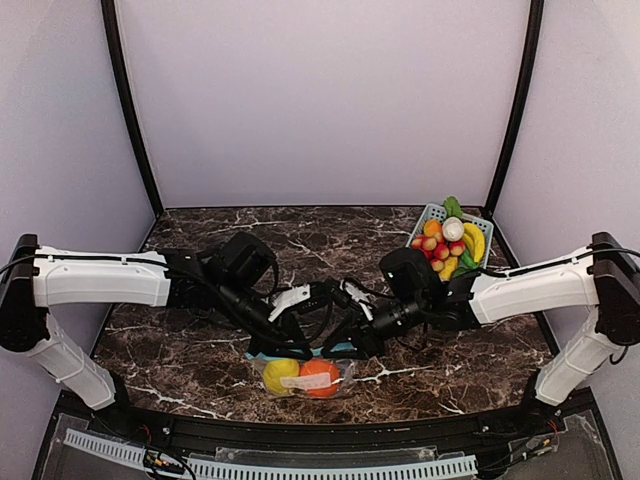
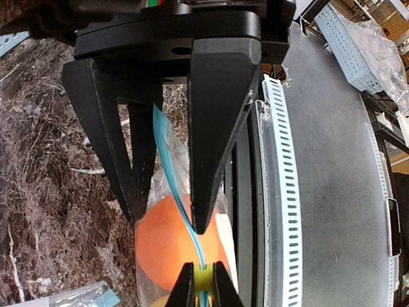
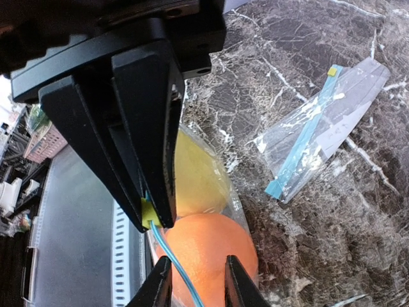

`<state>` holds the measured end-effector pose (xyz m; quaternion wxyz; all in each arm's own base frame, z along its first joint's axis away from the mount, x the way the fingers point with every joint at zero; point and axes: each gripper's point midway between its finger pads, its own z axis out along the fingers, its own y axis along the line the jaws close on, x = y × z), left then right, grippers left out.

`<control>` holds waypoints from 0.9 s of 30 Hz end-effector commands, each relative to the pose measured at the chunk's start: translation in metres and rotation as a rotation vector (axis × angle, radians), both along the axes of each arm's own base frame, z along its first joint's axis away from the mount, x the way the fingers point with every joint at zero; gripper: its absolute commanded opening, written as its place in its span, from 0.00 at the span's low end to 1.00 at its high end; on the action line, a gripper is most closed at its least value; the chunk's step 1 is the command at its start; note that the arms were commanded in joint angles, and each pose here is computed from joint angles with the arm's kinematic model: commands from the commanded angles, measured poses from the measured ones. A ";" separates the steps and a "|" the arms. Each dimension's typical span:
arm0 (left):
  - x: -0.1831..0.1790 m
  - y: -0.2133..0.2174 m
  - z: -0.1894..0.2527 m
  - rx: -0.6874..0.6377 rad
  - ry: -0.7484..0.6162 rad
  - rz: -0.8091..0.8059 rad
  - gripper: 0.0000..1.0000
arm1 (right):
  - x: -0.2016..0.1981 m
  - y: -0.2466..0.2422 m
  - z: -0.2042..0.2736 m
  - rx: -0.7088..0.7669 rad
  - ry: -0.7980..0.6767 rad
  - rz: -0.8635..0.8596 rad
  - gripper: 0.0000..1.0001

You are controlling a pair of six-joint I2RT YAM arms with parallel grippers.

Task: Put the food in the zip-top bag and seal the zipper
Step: Pass from the left arm to the right

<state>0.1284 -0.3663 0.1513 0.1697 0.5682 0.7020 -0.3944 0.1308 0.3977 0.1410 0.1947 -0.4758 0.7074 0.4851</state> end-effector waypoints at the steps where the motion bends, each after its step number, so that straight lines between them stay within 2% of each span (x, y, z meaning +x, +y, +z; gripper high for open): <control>1: 0.004 -0.004 0.012 -0.027 0.013 0.014 0.01 | -0.002 0.006 0.005 0.023 -0.022 0.025 0.18; 3: 0.007 -0.004 0.012 -0.025 0.013 0.032 0.04 | -0.001 0.005 0.007 0.027 -0.031 0.017 0.01; 4: 0.009 -0.004 0.014 -0.027 0.012 0.048 0.09 | 0.000 0.004 0.008 0.033 -0.037 0.010 0.00; 5: 0.015 -0.004 0.014 -0.025 -0.002 0.076 0.21 | 0.000 0.003 0.010 0.039 -0.040 0.003 0.00; 6: 0.017 -0.003 0.014 -0.024 0.006 0.104 0.28 | 0.001 0.003 0.014 0.055 -0.049 -0.003 0.00; 7: 0.023 -0.004 0.017 -0.036 -0.010 0.133 0.44 | 0.002 0.002 0.017 0.069 -0.051 -0.009 0.00; 8: 0.023 0.000 0.017 -0.040 0.002 0.161 0.51 | 0.002 0.002 0.020 0.082 -0.050 -0.010 0.00; 9: 0.028 -0.002 0.023 -0.072 -0.013 0.188 0.67 | 0.002 0.001 0.023 0.097 -0.048 -0.010 0.00; 11: 0.035 0.004 0.032 -0.128 -0.024 0.255 0.85 | 0.002 -0.002 0.028 0.122 -0.038 -0.008 0.00; 13: 0.038 0.013 0.039 -0.182 -0.024 0.313 0.95 | 0.002 -0.004 0.032 0.140 -0.029 -0.005 0.00; 15: 0.039 0.028 0.036 -0.209 -0.004 0.369 0.98 | 0.002 -0.006 0.035 0.153 -0.018 0.002 0.00; 21: 0.047 0.072 0.030 -0.263 0.032 0.526 0.99 | 0.002 -0.007 0.042 0.181 0.003 0.035 0.00; 27: 0.050 0.088 0.014 -0.276 0.072 0.587 0.99 | -0.003 -0.006 0.051 0.216 0.028 0.072 0.00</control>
